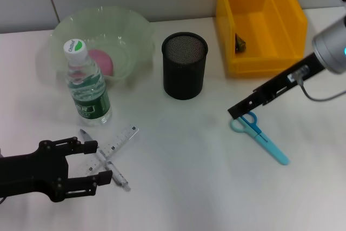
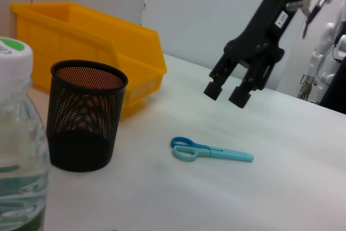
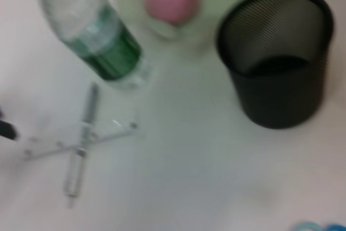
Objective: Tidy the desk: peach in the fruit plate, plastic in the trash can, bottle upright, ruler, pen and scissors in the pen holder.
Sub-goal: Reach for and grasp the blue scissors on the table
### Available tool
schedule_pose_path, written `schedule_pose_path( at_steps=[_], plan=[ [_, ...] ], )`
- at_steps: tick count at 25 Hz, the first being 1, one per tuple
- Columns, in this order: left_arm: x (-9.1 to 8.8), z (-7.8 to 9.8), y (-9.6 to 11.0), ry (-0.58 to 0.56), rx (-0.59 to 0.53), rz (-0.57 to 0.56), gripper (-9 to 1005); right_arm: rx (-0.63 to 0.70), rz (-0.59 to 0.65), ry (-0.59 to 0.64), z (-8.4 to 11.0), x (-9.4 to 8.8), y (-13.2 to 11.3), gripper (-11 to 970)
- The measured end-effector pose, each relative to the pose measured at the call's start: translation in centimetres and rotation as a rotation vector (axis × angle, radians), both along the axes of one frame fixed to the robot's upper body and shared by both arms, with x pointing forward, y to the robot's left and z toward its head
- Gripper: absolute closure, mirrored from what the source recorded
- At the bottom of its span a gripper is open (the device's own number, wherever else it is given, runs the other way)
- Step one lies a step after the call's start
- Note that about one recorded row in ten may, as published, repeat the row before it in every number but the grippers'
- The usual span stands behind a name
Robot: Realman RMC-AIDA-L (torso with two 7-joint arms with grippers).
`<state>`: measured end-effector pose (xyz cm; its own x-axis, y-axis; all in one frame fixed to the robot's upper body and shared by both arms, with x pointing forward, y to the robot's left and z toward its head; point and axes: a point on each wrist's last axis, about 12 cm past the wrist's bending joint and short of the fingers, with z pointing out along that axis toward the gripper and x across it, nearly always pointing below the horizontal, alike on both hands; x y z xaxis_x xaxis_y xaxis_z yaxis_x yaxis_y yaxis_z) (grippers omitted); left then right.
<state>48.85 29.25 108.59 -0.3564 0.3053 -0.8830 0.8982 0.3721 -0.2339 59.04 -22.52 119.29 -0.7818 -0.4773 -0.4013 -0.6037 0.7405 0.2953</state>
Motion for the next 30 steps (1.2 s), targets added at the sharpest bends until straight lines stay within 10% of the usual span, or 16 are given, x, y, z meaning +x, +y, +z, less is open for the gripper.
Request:
schedule_pose_path(
  at_steps=[30],
  plan=[
    [0.8, 0.4, -0.5, -0.005, -0.004, -0.005, 214, -0.312, 0.007, 0.091, -4.6, 1.4, 2.3, 173]
  ],
)
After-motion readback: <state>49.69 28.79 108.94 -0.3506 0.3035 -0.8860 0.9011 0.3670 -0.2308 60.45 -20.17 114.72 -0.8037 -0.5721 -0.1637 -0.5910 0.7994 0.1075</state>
